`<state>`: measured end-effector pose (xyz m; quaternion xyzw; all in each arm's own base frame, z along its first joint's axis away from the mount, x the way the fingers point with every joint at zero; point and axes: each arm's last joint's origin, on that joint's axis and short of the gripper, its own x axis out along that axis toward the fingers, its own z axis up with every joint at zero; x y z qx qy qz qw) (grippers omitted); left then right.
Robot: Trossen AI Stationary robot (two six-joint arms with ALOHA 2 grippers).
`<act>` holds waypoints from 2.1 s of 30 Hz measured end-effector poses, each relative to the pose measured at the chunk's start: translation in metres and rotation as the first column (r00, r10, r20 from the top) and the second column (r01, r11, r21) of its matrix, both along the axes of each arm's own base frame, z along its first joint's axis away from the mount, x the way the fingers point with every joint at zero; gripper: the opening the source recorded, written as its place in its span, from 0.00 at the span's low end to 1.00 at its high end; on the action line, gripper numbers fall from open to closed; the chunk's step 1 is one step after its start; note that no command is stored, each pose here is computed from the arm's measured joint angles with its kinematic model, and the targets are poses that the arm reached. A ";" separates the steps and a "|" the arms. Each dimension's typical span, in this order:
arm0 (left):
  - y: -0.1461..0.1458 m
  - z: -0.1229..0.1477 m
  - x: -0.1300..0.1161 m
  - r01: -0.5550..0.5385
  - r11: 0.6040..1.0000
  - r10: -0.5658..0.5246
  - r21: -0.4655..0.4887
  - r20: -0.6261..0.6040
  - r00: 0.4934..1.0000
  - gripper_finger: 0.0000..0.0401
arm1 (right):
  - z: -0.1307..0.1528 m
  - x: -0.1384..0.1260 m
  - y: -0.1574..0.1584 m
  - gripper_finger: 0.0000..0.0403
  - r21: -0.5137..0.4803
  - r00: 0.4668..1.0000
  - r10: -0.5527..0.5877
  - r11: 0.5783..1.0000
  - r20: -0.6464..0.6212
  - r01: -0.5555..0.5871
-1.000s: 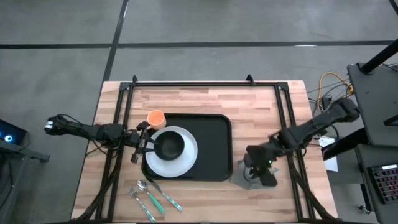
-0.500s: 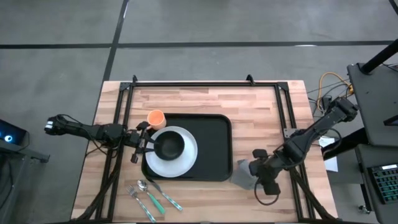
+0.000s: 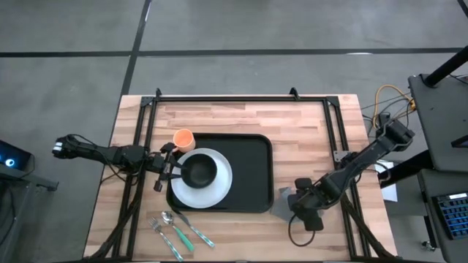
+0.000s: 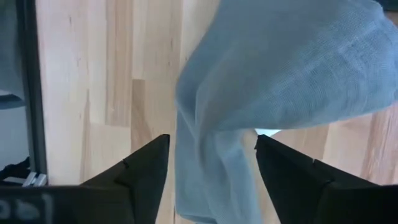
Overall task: Set up tray
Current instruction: Put the gray napkin on the black serving tray to the right of the white plate
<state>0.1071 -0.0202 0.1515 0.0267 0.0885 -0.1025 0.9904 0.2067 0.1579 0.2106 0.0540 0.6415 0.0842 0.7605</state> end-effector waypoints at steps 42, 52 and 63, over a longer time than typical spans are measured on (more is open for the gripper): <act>0.000 0.000 0.000 0.000 1.000 0.000 0.000 0.000 1.000 0.30 | 0.000 0.059 -0.071 0.02 -0.074 0.926 0.167 0.986 0.338 -0.151; 0.000 0.000 0.000 0.000 1.000 0.000 0.000 0.000 1.000 0.30 | 0.011 0.062 -0.087 0.02 -0.129 0.898 0.242 0.970 0.367 -0.208; 0.000 0.000 0.000 0.000 1.000 0.000 0.000 0.000 1.000 0.30 | 0.069 0.060 -0.088 0.02 -0.224 0.766 0.335 0.942 0.549 -0.252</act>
